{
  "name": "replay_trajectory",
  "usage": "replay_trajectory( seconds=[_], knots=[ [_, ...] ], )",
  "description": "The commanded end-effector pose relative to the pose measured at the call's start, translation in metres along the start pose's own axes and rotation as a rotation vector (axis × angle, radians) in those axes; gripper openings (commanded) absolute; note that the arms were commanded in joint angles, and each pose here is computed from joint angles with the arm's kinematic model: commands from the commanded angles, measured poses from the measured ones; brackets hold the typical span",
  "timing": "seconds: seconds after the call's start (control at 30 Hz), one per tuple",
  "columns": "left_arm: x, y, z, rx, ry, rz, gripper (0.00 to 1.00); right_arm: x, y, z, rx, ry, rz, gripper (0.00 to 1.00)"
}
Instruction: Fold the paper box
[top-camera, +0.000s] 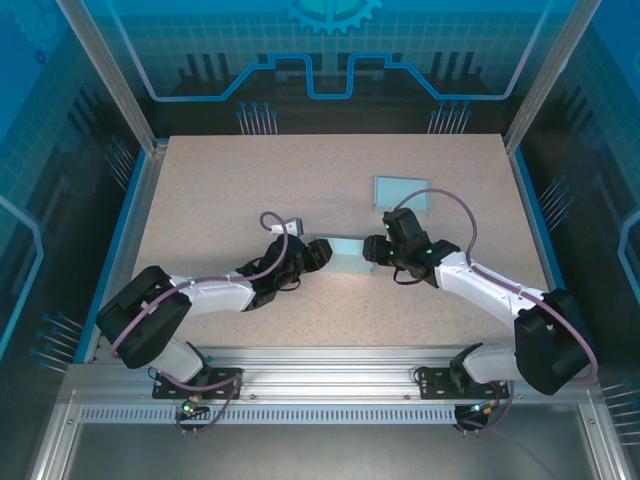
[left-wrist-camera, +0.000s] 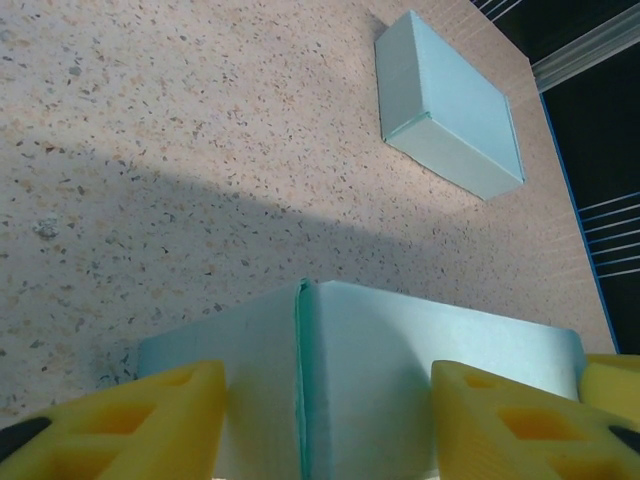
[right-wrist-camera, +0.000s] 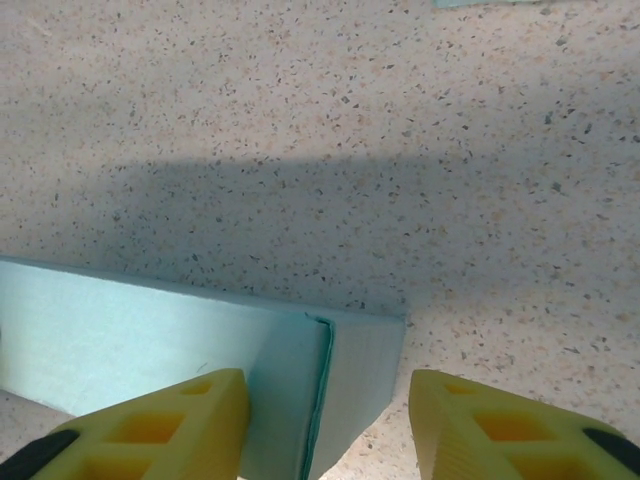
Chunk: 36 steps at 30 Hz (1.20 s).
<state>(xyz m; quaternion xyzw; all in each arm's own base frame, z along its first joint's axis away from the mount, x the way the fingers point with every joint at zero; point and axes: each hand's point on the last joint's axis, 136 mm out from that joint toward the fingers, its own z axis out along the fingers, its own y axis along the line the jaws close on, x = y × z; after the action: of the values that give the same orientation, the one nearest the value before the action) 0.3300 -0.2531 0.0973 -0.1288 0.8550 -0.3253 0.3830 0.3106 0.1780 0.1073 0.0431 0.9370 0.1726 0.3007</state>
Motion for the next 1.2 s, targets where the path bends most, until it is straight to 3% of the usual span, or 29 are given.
replay_trajectory(
  seconds=[0.0, 0.13, 0.4, 0.53, 0.67, 0.8, 0.9, 1.03, 1.17],
  knots=[
    [0.043, 0.076, -0.011, -0.244, 0.137, 0.021, 0.45, 0.047, -0.038, 0.013, 0.11, 0.14, 0.02, 0.45],
    [0.046, 0.086, -0.012, -0.234, 0.141, -0.043, 0.27, 0.053, -0.045, 0.015, 0.128, 0.15, 0.028, 0.41],
    [0.052, 0.102, -0.011, -0.222, 0.154, -0.128, 0.12, 0.055, -0.046, 0.016, 0.126, 0.153, 0.035, 0.39],
    [0.05, 0.1, -0.012, -0.212, 0.15, -0.118, 0.16, 0.055, -0.046, 0.014, 0.124, 0.153, 0.036, 0.39],
    [0.03, 0.077, -0.015, -0.157, 0.113, -0.018, 0.36, 0.055, -0.044, 0.013, 0.116, 0.155, 0.034, 0.38],
    [-0.013, 0.041, -0.026, -0.11, 0.013, 0.205, 0.43, 0.054, -0.043, 0.014, 0.114, 0.161, 0.031, 0.37],
    [-0.041, -0.004, -0.038, 0.011, -0.056, 0.503, 0.55, 0.054, -0.042, 0.014, 0.112, 0.163, 0.027, 0.37],
    [-0.031, -0.049, -0.048, 0.224, -0.024, 0.948, 0.74, 0.053, -0.04, 0.014, 0.108, 0.165, 0.018, 0.37],
    [-0.011, -0.062, -0.048, 0.352, 0.041, 1.176, 0.77, 0.052, -0.038, 0.015, 0.108, 0.167, 0.015, 0.37]
  ],
)
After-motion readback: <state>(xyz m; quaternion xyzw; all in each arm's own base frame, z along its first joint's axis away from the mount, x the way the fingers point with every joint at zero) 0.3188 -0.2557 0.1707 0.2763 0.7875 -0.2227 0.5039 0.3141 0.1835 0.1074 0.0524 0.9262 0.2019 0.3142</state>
